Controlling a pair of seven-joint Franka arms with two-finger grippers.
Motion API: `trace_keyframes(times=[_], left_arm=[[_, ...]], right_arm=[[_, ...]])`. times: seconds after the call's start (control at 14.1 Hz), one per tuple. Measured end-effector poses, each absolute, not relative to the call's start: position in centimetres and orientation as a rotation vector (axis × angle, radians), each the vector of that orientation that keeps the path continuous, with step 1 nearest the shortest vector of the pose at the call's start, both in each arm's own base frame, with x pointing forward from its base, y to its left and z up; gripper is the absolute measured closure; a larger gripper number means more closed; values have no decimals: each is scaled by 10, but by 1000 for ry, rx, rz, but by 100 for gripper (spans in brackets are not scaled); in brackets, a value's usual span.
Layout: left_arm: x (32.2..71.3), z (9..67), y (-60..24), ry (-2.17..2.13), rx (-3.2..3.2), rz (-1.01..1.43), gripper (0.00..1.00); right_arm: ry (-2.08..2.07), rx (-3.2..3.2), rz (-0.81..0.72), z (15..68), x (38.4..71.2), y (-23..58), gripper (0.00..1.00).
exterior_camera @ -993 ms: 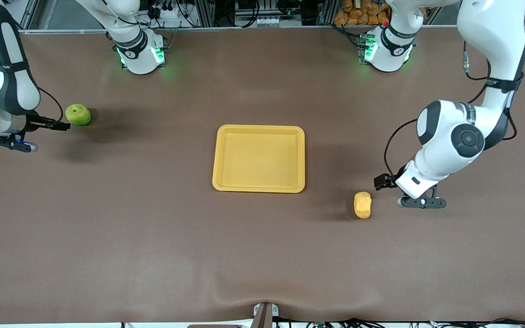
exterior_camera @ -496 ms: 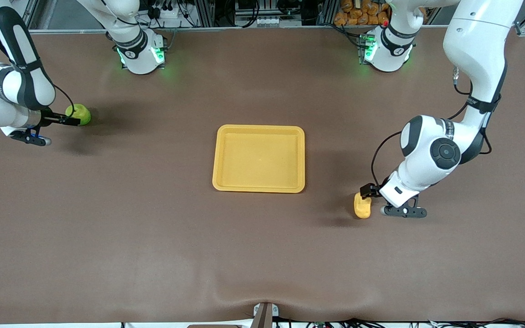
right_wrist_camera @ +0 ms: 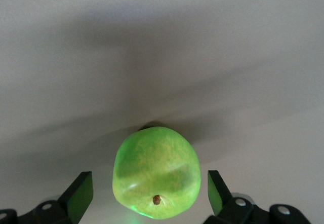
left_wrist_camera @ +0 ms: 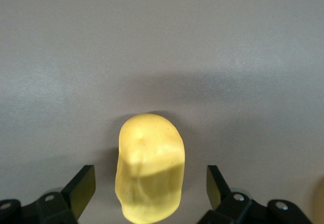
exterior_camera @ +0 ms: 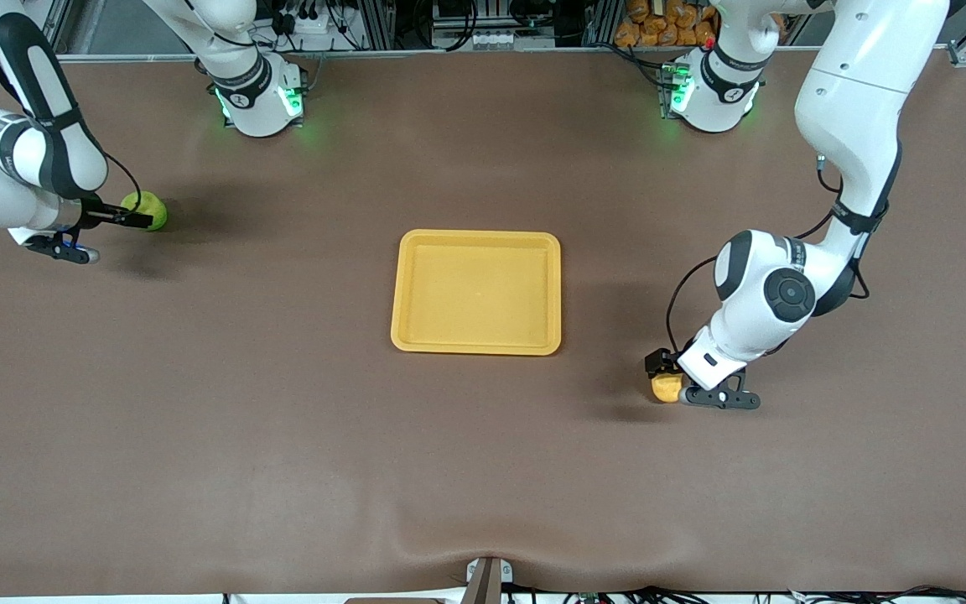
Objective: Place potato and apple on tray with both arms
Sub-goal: 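Lower and close the left gripper on the potato while the right grasps the apple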
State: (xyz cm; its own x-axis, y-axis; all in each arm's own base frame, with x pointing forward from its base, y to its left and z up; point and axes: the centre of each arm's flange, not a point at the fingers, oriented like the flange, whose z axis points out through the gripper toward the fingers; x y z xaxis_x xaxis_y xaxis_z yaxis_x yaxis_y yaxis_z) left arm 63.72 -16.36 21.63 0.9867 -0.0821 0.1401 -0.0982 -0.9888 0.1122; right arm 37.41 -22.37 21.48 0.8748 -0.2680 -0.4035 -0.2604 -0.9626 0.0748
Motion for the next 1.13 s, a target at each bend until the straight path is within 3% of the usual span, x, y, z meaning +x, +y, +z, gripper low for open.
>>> trace_keyframes(times=[0.14,0.21,0.35,0.64,0.71,1.13], left_arm=[[637,212,-164,-179,3028,206,15],[637,211,-165,-192,3032,208,15],[636,211,-166,-204,3036,209,26],[634,205,-170,-217,3036,195,37],[635,206,-171,-218,3036,198,46],[635,210,-185,-248,3029,215,48]], right_arm=[[-427,3025,-649,214,373,-224,0],[-431,3025,-651,213,372,-224,0],[-440,3026,-656,212,369,-226,0],[-460,3026,-678,205,363,-229,0],[-461,3027,-681,203,362,-229,0],[-455,3041,-655,183,350,-222,0]])
